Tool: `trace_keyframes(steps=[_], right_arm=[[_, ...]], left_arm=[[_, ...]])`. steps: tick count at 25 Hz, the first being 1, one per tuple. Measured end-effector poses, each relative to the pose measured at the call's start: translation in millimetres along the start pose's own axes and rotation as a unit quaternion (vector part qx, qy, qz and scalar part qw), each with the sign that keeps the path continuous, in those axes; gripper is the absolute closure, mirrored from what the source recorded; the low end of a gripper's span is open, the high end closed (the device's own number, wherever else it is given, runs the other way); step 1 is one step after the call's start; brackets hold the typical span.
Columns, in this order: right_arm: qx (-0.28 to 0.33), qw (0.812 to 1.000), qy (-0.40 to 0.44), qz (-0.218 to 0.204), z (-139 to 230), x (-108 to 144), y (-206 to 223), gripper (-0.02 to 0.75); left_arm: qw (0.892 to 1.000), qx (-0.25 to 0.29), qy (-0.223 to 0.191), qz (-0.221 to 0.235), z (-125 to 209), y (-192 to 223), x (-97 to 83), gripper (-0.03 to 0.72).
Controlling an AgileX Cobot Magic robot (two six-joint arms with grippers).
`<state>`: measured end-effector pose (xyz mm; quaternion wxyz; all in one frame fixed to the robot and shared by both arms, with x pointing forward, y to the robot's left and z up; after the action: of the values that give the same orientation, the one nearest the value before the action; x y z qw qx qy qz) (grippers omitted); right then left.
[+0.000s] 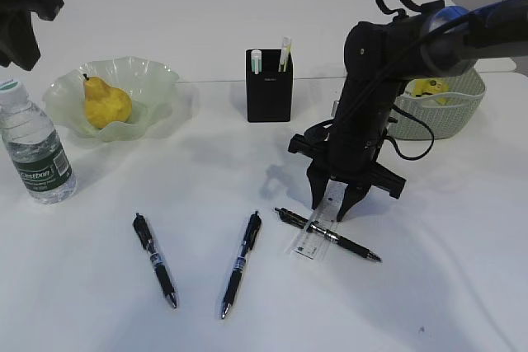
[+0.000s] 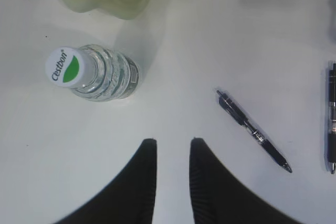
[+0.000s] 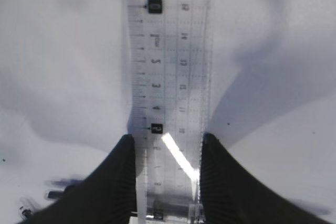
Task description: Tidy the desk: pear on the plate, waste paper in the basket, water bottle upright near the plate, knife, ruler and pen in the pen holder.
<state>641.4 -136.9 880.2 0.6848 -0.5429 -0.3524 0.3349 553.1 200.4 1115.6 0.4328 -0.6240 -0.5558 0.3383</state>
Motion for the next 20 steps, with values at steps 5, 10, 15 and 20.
trace_keyframes(steps=[5,10,15,20], right_arm=[[0.0,1.0,0.0,0.0,0.0,0.0,0.0,0.439],[0.002,1.0,0.0,0.002,0.5,-0.5,0.0,0.439],[0.007,1.0,-0.003,0.007,1.5,-1.3,-0.3,0.439],[0.008,1.0,-0.007,0.008,1.8,-1.6,-0.3,0.439]], left_arm=[[1.0,0.0,0.0,0.0,0.0,0.0,0.0,0.546],[1.0,0.0,0.0,0.0,0.0,0.0,0.0,0.546],[1.0,0.0,0.0,0.0,0.0,0.0,0.0,0.546],[1.0,0.0,0.0,0.0,0.0,0.0,0.0,0.546]])
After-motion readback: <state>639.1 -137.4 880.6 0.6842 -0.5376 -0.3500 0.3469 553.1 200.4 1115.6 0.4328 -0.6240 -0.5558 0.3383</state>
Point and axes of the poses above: a point on each arm's last joint axis where the gripper is mounted, y pointing out along that axis toward the gripper, x along the wrist's bending axis when the last joint is at zero, z = x × y, the point moved 2 cm from there along y, pointing out along that axis toward the gripper
